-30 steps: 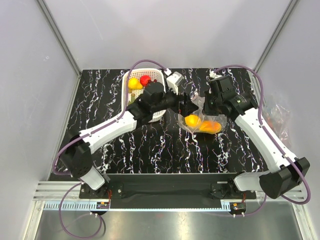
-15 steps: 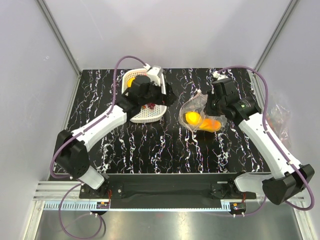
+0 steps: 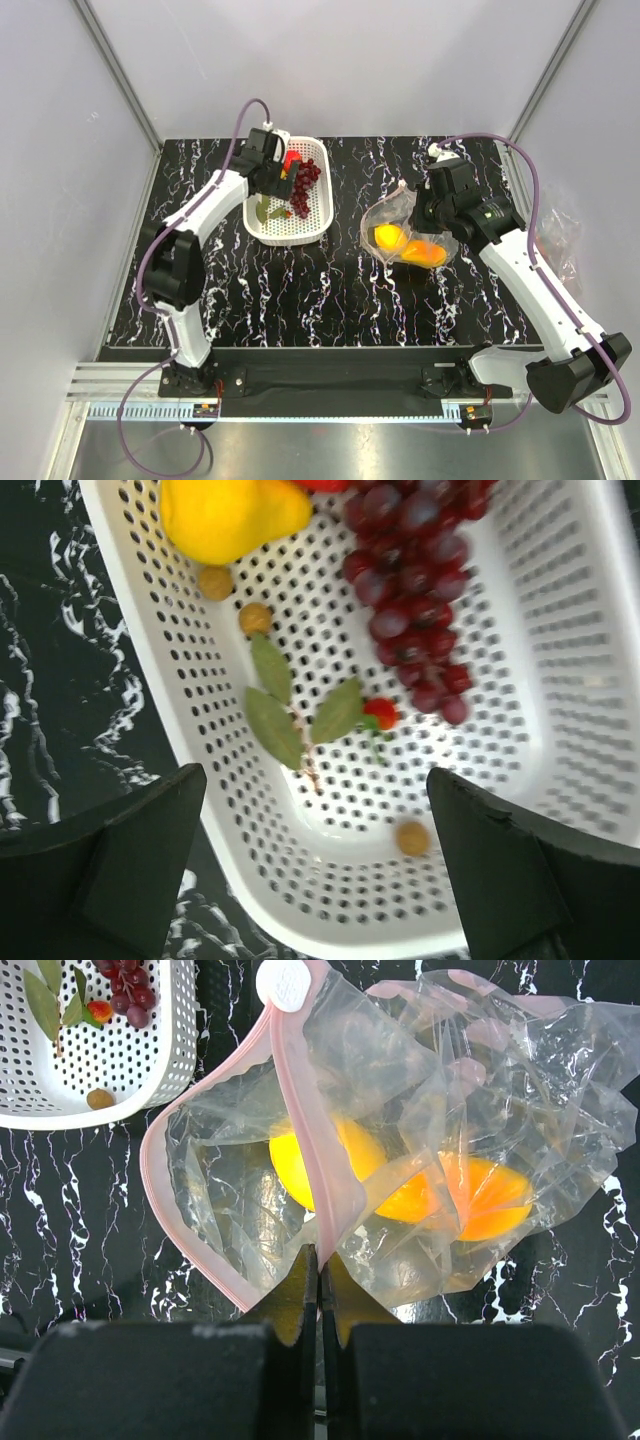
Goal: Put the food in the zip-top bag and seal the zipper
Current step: Pick up the fake fruit from the bin.
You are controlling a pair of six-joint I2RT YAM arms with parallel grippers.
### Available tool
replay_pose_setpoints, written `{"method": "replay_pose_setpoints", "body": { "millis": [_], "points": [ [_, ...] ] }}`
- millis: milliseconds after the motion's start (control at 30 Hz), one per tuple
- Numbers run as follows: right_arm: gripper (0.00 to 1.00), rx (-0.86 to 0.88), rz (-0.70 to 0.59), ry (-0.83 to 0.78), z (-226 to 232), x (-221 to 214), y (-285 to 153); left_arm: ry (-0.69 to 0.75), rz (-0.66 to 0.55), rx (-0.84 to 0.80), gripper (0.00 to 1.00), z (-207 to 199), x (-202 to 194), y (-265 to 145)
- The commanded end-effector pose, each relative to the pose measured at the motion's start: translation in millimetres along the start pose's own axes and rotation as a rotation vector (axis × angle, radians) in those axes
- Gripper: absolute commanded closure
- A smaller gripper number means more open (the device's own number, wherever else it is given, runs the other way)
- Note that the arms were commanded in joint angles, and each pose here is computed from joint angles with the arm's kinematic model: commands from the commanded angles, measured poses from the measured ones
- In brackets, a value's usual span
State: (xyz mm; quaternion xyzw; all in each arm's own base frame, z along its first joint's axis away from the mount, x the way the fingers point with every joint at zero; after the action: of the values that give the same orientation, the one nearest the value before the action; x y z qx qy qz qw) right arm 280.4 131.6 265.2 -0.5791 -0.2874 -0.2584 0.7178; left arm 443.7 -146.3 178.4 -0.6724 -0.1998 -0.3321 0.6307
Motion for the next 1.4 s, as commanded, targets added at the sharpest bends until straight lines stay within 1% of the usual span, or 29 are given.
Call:
{"method": "replay_pose_setpoints", "body": {
  "millis": [0,67,100,133,200,233,267,367,500,533,567,600,633,733,867,900,933,967,1067,1133,1167,1233,1267,1300,1367],
  "points": [
    [1.00,0.030,-0.064,-0.001,6.0,15.3,-4.5,0.199,0.058,0.142,0.01,32.2,-1.5,17.6],
    [1.00,0.031,-0.067,-0.002,6.0,16.5,-7.2,0.202,0.034,0.108,0.01,33.8,10.5,24.9],
    [1.00,0.033,-0.063,-0.002,6.5,15.8,-7.7,0.218,0.057,0.024,0.01,24.3,4.8,34.5],
    [1.00,0.030,-0.064,-0.002,5.8,16.1,-8.0,0.226,0.083,-0.021,0.01,22.4,0.6,36.7],
    [1.00,0.030,-0.069,-0.002,5.2,16.4,-10.5,0.257,0.110,-0.085,0.01,14.6,-3.9,44.9],
    [1.00,0.027,-0.070,-0.003,4.4,16.0,-11.1,0.269,0.134,-0.092,0.02,14.5,-9.4,46.6],
    [1.00,0.026,-0.070,-0.002,4.3,16.1,-11.1,0.273,0.150,-0.148,0.03,7.1,-15.4,50.1],
    [1.00,0.023,-0.073,-0.004,3.9,17.4,-12.8,0.315,0.178,-0.185,0.04,3.7,-25.8,56.5],
    [1.00,0.026,-0.077,-0.007,4.1,18.9,-15.9,0.351,0.193,-0.240,0.10,-2.8,-30.1,64.2],
    [1.00,0.027,-0.080,-0.004,4.5,19.7,-16.2,0.353,0.189,-0.245,0.10,-3.8,-25.0,64.1],
    [1.00,0.029,-0.077,-0.006,4.8,19.1,-17.2,0.357,0.224,-0.278,0.11,-7.2,-33.6,71.7],
    [1.00,0.028,-0.078,-0.004,4.6,19.6,-17.0,0.357,0.279,-0.303,0.12,-9.1,-42.9,69.5],
    [1.00,0.031,-0.081,-0.003,4.9,20.3,-18.3,0.358,0.301,-0.316,0.13,-11.1,-45.8,71.0],
    [1.00,0.033,-0.086,0.000,4.7,20.2,-20.5,0.354,0.309,-0.323,0.17,-13.9,-44.0,73.7],
    [1.00,0.035,-0.095,0.002,4.4,20.8,-22.8,0.354,0.319,-0.337,0.16,-15.6,-43.3,72.9],
    [1.00,0.032,-0.092,0.001,3.9,20.3,-22.8,0.354,0.345,-0.337,0.16,-14.8,-45.5,70.6],
    [1.00,0.032,-0.094,-0.001,3.9,20.9,-23.5,0.353,0.358,-0.338,0.19,-14.8,-45.6,70.8],
    [1.00,0.034,-0.092,-0.001,3.9,20.9,-23.4,0.348,0.381,-0.333,0.24,-14.1,-49.8,75.4],
    [1.00,0.042,-0.097,0.000,5.3,21.1,-23.9,0.348,0.381,-0.318,0.44,-13.9,-44.5,76.0],
    [1.00,0.046,-0.100,0.004,5.7,20.5,-24.2,0.369,0.382,-0.313,0.46,-16.0,-45.5,76.3],
    [1.00,0.048,-0.097,0.004,6.3,19.5,-23.1,0.395,0.381,-0.302,0.50,-14.8,-45.3,76.8],
    [1.00,0.047,-0.095,0.002,6.1,19.0,-22.8,0.413,0.378,-0.297,0.51,-17.2,-44.8,75.2],
    [1.00,0.044,-0.093,0.004,5.2,18.6,-22.7,0.410,0.376,-0.297,0.49,-18.0,-44.2,73.9],
    [1.00,0.045,-0.093,0.004,5.7,18.4,-22.8,0.408,0.369,-0.291,0.41,-17.4,-42.6,72.2],
    [1.00,0.041,-0.096,0.003,4.5,18.4,-23.0,0.404,0.355,-0.285,0.34,-16.2,-37.7,59.2]
  ]
}}
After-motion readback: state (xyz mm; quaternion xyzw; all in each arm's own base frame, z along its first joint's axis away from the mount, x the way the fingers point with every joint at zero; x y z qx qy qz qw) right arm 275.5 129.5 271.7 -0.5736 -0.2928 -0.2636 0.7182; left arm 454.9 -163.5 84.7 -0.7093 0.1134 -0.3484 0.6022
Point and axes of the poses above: each gripper's point midway between its finger pads, its own y axis out along the fingers, its own z axis along the line the jaws close on, x = y × z, the point moved 2 cm from there along -y, back along the fingers, and after that the axes turned 4 degrees about -y, right-handed, at the moved point
